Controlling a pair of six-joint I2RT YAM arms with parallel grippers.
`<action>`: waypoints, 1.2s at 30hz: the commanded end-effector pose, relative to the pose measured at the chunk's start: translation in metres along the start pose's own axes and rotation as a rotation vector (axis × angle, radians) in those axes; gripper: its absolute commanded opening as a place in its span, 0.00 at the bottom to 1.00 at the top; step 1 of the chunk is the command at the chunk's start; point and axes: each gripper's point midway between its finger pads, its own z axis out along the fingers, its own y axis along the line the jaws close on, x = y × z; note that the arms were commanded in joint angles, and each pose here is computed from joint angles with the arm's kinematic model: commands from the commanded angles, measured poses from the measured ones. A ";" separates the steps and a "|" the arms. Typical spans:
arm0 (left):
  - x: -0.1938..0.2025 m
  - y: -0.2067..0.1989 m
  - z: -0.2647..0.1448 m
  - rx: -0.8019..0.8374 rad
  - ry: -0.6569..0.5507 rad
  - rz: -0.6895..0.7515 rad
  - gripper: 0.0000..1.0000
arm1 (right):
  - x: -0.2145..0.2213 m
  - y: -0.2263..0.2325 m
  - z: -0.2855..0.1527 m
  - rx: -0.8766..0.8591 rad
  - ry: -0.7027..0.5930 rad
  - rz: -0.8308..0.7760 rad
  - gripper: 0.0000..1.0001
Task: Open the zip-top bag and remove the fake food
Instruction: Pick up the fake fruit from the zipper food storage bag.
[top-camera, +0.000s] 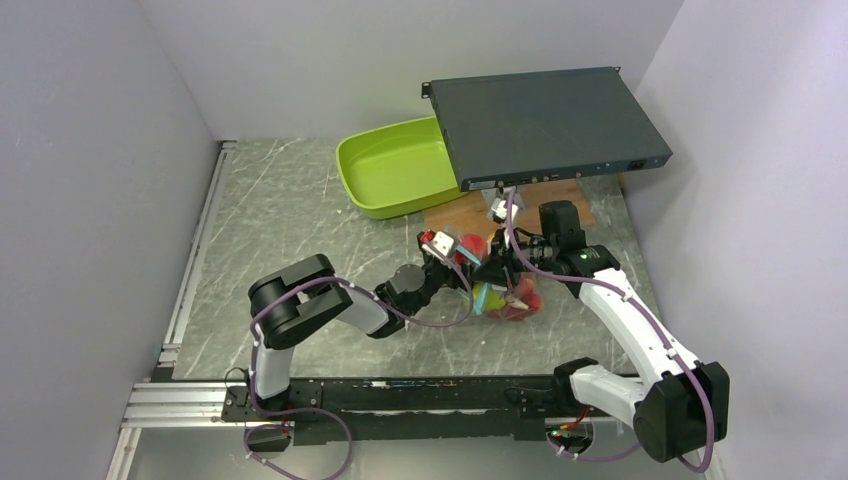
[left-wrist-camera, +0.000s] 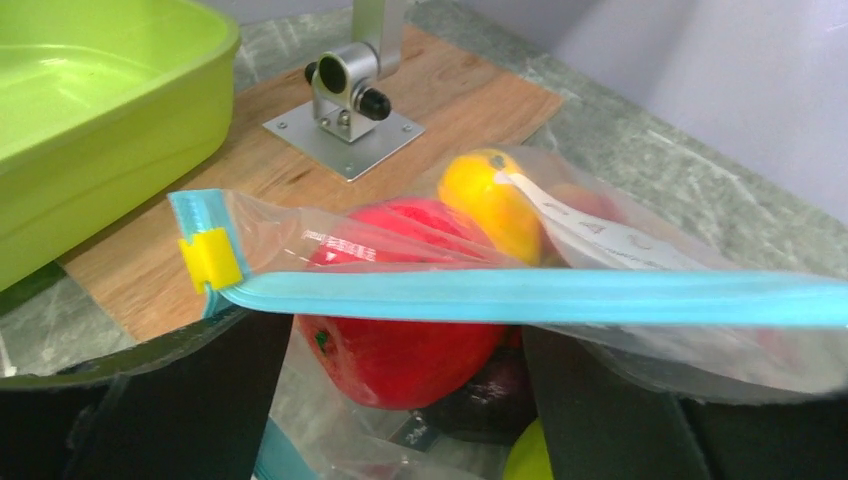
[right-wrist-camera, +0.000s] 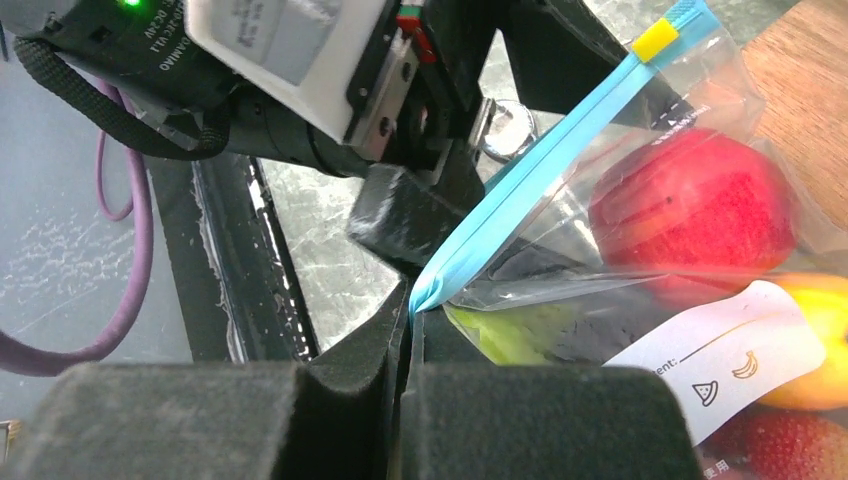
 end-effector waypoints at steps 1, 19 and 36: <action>0.008 0.024 0.011 -0.116 0.032 0.028 0.81 | -0.008 0.024 -0.002 -0.110 -0.020 -0.001 0.00; -0.030 -0.010 -0.021 0.062 0.064 0.029 0.11 | -0.009 0.004 -0.004 -0.010 -0.023 0.017 0.00; -0.020 -0.020 -0.052 0.132 0.282 0.015 0.00 | -0.007 -0.021 -0.003 0.113 -0.020 0.044 0.00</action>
